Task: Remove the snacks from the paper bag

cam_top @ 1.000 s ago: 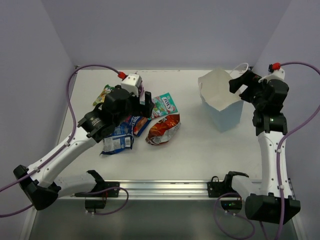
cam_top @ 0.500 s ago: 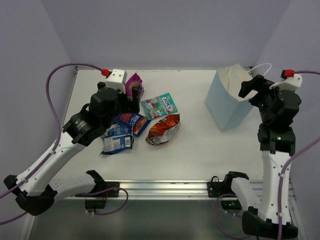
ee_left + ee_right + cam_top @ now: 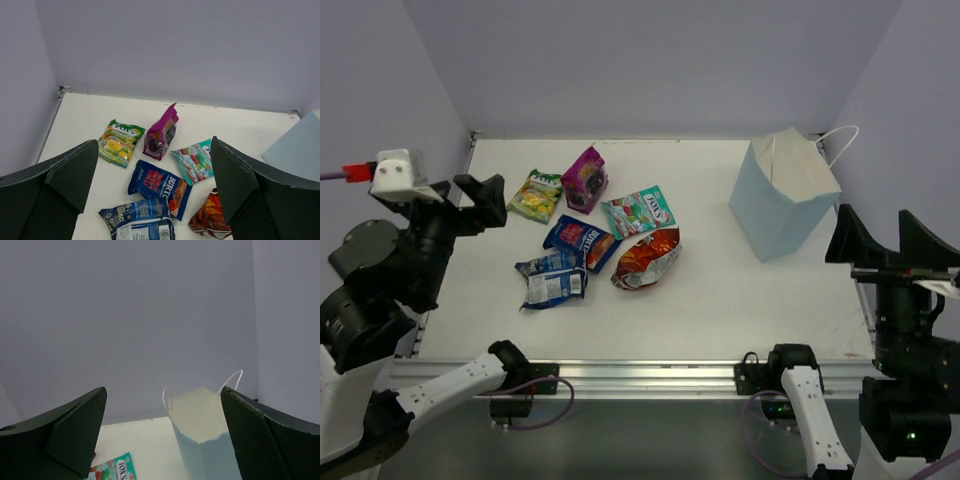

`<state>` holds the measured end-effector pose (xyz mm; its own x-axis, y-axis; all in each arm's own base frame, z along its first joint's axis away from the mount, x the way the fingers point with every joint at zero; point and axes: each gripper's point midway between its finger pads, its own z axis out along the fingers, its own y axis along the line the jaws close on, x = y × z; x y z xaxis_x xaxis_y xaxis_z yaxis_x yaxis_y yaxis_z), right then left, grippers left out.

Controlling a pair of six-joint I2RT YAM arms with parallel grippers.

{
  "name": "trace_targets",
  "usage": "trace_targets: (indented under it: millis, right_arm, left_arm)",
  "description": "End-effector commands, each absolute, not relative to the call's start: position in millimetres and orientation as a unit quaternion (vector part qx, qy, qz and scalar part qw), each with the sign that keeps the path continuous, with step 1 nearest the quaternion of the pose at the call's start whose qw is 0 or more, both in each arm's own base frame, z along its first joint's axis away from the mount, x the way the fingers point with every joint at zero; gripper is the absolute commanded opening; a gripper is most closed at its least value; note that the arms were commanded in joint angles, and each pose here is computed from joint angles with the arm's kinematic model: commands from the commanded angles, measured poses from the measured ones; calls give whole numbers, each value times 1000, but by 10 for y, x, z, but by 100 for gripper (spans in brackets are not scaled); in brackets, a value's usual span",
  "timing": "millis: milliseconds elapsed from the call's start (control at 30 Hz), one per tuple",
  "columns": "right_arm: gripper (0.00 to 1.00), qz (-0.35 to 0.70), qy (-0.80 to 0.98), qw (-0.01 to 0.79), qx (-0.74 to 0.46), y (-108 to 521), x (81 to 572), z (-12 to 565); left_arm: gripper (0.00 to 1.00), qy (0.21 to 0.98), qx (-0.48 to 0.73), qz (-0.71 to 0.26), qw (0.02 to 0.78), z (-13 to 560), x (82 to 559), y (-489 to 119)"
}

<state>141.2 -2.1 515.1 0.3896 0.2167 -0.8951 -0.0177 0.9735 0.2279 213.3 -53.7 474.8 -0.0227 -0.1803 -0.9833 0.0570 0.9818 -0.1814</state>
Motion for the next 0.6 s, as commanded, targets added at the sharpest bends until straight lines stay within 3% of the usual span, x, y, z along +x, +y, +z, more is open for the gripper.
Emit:
trace_targets:
  millis: [0, 167, 567]
  right_arm:
    - [99, 59, 521, 848, 83, -56, 1115, 5220]
    - [99, 63, 479, 872, 76, -85, 793, 5149]
    - [99, 80, 476, 872, 78, -79, 758, 4935]
  left_arm:
    - [100, 709, -54, -48, 701, 4716, 1904, -187]
    - [100, 699, -69, -61, 710, 4672, 1679, 21]
    - [100, 713, -83, -44, 695, 4354, 1592, 156]
